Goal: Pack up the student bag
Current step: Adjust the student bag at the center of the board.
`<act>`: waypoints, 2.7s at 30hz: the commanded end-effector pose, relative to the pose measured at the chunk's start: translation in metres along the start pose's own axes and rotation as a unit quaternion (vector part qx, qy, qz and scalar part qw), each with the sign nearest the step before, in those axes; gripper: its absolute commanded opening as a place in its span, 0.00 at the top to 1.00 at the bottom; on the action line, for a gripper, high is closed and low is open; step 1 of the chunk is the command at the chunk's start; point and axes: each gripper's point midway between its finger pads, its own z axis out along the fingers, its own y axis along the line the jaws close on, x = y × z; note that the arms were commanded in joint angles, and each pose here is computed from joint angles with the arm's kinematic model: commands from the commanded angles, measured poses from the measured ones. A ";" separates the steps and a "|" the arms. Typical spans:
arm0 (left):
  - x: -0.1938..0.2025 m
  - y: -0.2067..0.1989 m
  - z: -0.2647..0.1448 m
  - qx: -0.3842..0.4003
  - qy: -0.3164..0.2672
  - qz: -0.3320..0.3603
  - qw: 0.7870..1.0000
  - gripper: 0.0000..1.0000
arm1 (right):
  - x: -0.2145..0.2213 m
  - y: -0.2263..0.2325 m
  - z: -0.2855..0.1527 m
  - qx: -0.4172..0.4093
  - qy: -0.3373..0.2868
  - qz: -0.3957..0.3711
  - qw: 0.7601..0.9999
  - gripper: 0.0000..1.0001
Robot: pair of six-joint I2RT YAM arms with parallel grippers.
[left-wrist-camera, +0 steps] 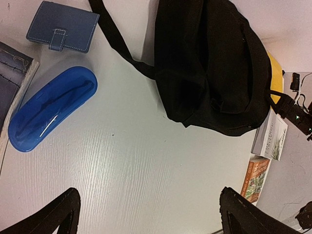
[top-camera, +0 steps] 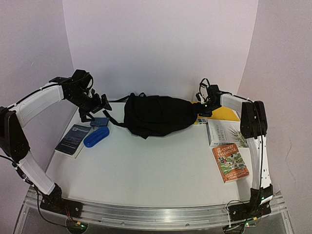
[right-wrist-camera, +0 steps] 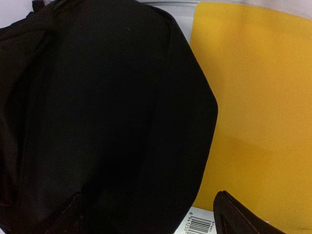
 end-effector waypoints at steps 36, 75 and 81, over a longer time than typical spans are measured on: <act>0.018 -0.019 0.044 0.084 0.059 -0.036 0.994 0.00 | 0.160 0.252 -0.216 -0.229 -0.008 -0.134 0.964 0.20; 0.082 -0.049 0.137 0.103 0.173 -0.027 0.979 0.73 | 0.182 0.136 -0.069 -0.187 0.201 -0.063 0.959 0.30; 0.073 -0.063 0.122 0.127 0.158 -0.010 0.979 0.92 | 0.149 0.142 -0.098 -0.164 0.148 -0.110 0.969 0.28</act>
